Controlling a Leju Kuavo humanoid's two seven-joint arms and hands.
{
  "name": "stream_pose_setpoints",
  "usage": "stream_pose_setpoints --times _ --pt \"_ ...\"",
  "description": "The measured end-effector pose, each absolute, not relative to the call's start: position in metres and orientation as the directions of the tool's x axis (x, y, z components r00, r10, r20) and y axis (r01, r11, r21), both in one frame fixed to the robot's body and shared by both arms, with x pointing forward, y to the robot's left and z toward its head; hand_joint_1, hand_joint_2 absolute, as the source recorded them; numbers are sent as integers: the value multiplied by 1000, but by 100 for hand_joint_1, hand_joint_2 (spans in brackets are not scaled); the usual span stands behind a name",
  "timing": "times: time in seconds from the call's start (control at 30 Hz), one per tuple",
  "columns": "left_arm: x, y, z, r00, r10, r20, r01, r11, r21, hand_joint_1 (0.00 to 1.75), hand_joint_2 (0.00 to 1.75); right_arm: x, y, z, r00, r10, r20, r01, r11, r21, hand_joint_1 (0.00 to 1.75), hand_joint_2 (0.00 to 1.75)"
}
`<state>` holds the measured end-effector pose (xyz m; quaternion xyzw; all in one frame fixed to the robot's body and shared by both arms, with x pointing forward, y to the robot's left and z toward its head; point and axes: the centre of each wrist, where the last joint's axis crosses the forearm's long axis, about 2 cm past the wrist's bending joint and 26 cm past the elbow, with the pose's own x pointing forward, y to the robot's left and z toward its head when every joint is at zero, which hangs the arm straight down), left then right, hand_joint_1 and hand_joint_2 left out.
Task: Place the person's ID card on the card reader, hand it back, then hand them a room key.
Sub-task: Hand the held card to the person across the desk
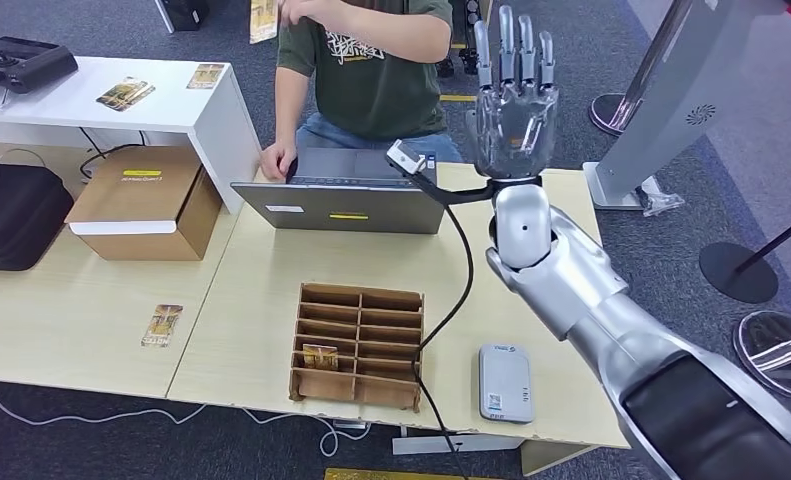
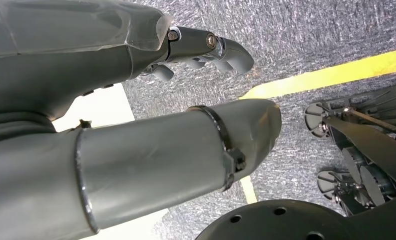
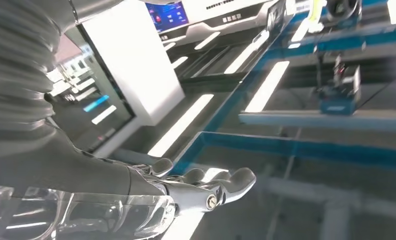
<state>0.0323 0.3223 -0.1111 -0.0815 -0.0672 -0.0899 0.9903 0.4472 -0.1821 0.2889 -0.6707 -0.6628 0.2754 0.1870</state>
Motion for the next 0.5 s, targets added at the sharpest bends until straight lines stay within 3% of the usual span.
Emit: stream_pose_setpoints --times 0.17,0.33,0.5 --pt "30 320 -111 979 -140 146 161 976 -149 0 0 408 -192 291 -117 993 -23 841 86 -534 0 175" --pt "25 314 -112 985 -96 145 119 980 -161 0 0 349 -195 281 -318 946 -61 851 257 -459 0 175" --pt "18 304 -113 989 -40 145 67 981 -183 0 0 299 -208 269 -364 931 44 851 351 -390 0 175"
